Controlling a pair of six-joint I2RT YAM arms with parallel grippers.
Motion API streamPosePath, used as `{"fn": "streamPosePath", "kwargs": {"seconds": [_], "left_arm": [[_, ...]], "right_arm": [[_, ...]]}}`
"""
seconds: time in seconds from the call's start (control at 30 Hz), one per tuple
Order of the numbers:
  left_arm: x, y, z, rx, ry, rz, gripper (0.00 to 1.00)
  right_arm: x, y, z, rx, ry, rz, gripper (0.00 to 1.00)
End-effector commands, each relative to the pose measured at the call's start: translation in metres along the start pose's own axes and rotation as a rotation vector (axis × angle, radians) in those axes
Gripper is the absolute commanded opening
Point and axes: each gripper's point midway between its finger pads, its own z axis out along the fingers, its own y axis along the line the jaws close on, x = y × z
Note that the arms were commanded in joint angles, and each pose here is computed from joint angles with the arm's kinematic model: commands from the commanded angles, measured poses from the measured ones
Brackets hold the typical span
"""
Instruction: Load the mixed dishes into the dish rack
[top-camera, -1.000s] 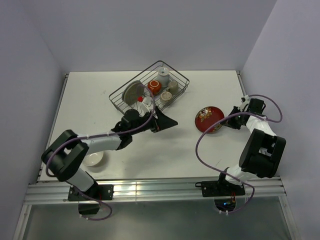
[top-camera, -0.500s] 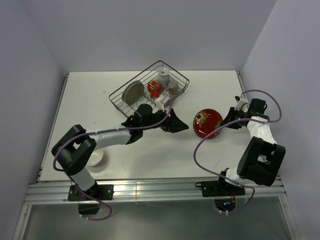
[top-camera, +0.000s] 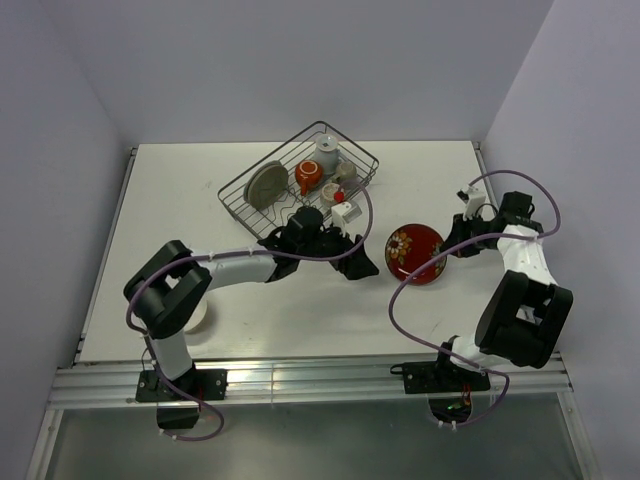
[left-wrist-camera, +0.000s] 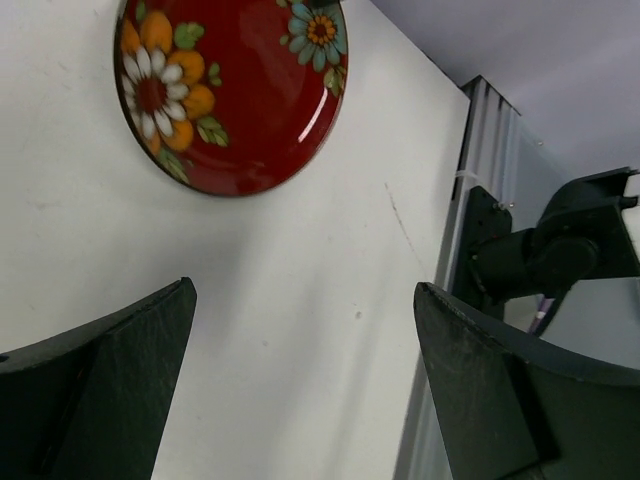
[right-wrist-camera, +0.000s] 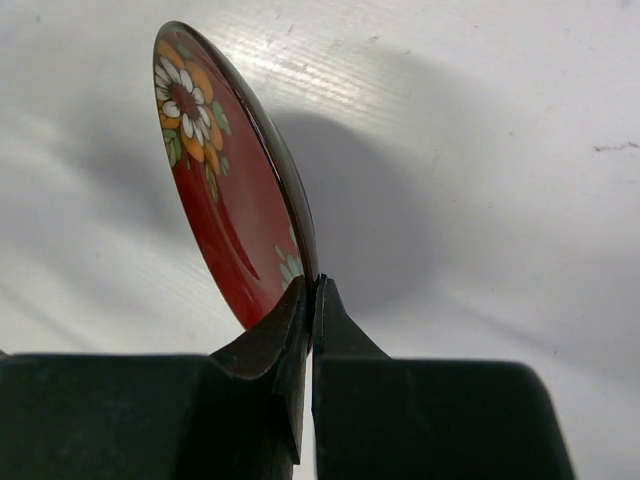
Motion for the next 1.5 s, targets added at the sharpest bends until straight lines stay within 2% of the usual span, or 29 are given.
{"fn": "streamPosePath", "kwargs": {"seconds": [0.0,0.2,0.37,0.73,0.83,0.87,0.93,1.03,1.13,1.17,1.2,1.23,1.4,1.47], "left_arm": [[-0.015,-0.002,0.010,0.029,-0.003,0.129,0.97],[-0.011,0.017,0.026,-0.018,0.013,0.114,0.95],[-0.004,0.032,0.033,-0.063,0.010,0.086,0.89],[0.006,0.053,0.034,-0.155,0.001,0.053,0.84],[0.007,0.052,0.034,-0.144,-0.002,0.049,0.77],[0.006,0.050,0.035,-0.132,-0.002,0.043,0.69],[0.006,0.042,0.037,-0.087,0.000,0.042,0.60],[0.007,0.034,0.036,-0.047,-0.003,0.031,0.34],[0.000,0.024,0.031,-0.013,-0.028,0.035,0.22],[0.003,0.024,0.029,-0.011,-0.026,0.029,0.09],[0.000,0.019,0.027,0.000,-0.036,0.034,0.03],[0.002,0.017,0.024,0.013,-0.041,0.036,0.00],[-0.007,0.003,0.008,0.051,-0.101,-0.011,0.00],[-0.004,0.002,0.002,0.045,-0.111,-0.032,0.00]], "right_arm": [[-0.023,0.016,-0.007,-0.085,-0.051,-0.158,0.00],[-0.022,0.041,-0.005,-0.162,-0.043,-0.269,0.00],[-0.019,0.064,0.000,-0.226,-0.048,-0.302,0.00],[-0.017,0.103,0.002,-0.307,-0.050,-0.376,0.00],[-0.018,0.106,0.001,-0.313,-0.050,-0.376,0.00],[-0.018,0.108,0.002,-0.316,-0.051,-0.378,0.00],[-0.021,0.108,0.003,-0.312,-0.058,-0.372,0.00],[-0.023,0.110,0.005,-0.316,-0.061,-0.361,0.00],[-0.023,0.110,0.007,-0.321,-0.058,-0.353,0.00],[-0.023,0.111,0.007,-0.325,-0.059,-0.348,0.00],[-0.024,0.112,0.007,-0.330,-0.059,-0.347,0.00],[-0.024,0.113,0.007,-0.336,-0.060,-0.342,0.00],[-0.023,0.115,0.010,-0.357,-0.046,-0.299,0.00],[-0.021,0.116,0.011,-0.367,-0.041,-0.281,0.07]]}}
